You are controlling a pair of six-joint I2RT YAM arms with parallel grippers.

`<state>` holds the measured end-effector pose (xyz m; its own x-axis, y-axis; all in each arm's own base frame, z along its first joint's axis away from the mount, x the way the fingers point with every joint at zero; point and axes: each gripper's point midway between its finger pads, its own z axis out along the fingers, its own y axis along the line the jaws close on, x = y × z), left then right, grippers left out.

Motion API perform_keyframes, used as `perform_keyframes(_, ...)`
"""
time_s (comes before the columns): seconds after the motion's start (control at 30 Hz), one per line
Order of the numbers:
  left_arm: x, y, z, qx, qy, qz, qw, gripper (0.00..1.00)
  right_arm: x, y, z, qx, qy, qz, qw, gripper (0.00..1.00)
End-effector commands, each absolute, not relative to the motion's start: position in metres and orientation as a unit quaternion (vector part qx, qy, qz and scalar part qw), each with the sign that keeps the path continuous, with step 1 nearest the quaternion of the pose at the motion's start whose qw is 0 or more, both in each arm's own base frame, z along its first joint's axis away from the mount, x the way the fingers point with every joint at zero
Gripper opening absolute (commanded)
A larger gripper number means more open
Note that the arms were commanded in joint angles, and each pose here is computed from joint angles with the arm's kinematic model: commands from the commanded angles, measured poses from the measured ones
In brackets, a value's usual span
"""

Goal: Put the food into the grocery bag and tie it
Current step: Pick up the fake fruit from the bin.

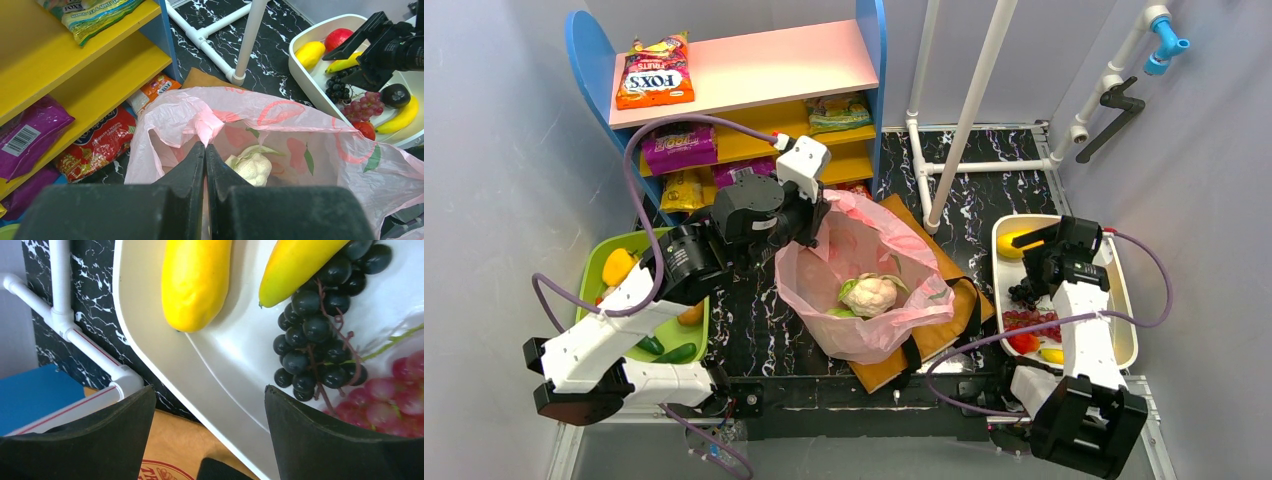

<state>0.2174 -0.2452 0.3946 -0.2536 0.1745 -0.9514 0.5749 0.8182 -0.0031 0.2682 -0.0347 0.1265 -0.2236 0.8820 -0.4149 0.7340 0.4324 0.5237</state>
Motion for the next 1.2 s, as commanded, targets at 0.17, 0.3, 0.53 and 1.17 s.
perform_keyframes(0.17,0.213,-0.227,0.412,0.222,0.767,-0.18,0.575,0.0,0.31,-0.046,0.112,0.57,0.721,0.191,0.345,0.87)
perform_keyframes(0.3,0.209,-0.223,0.412,0.217,0.766,-0.189,0.575,0.0,0.319,-0.058,0.099,0.585,0.707,0.205,0.342,0.86)
perform_keyframes(0.53,0.208,-0.221,0.407,0.22,0.766,-0.186,0.574,0.0,0.343,-0.06,0.086,0.574,0.705,0.236,0.342,0.83)
perform_keyframes(1.17,0.205,-0.209,0.406,0.194,0.757,-0.198,0.592,0.0,0.362,-0.079,0.058,0.567,0.72,0.213,0.338,0.75)
